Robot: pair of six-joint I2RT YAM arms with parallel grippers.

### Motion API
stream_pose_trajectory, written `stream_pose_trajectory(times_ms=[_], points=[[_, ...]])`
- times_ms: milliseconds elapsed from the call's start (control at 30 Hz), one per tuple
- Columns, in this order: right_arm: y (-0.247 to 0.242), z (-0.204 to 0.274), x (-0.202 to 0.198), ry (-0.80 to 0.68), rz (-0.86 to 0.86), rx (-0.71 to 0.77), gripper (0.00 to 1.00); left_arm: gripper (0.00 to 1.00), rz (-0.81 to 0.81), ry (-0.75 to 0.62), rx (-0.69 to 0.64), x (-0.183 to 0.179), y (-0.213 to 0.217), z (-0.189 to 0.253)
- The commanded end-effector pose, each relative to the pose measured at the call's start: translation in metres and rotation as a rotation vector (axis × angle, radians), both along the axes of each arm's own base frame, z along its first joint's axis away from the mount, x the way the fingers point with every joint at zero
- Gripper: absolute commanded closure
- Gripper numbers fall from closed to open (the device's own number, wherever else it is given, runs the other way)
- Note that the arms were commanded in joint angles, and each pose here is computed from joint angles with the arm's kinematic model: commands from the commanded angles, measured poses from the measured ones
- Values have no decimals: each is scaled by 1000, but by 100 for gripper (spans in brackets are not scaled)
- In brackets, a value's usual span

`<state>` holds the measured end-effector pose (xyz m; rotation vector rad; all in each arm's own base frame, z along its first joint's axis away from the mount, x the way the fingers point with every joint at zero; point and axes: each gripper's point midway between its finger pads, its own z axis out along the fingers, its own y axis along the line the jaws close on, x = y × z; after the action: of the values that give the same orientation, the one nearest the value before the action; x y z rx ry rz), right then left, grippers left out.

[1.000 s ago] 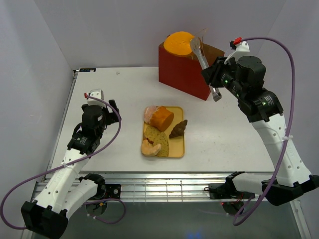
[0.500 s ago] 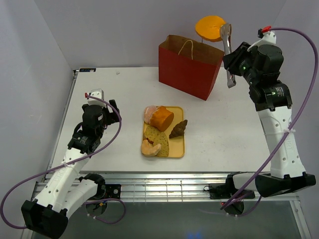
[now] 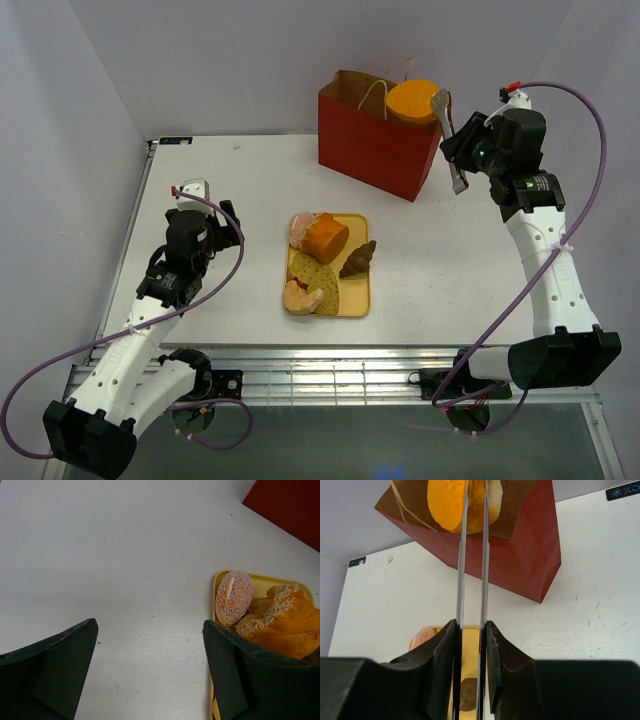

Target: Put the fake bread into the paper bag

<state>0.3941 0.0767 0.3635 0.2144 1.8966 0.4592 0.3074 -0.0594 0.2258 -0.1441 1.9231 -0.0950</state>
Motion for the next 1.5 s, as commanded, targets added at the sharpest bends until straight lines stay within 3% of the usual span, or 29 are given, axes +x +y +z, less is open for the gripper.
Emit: stream_pose_trajectory(times_ms=[0,467,900,1200,1467], points=[[10,34,9,-151,63,12,92,4,-21,-19,-3,2,-4,6],[16,18,27,-125,82,20,92,4,-29,-15,-6,2,-6,5],[18,13,38,-103,100,24,62,4,-32,-13,-7,2,-7,4],[11,14,36,-97,89,8,52,4,-31,-11,-5,2,-7,3],[7,19,34,-104,78,2,52,4,-29,-9,-1,2,-6,3]])
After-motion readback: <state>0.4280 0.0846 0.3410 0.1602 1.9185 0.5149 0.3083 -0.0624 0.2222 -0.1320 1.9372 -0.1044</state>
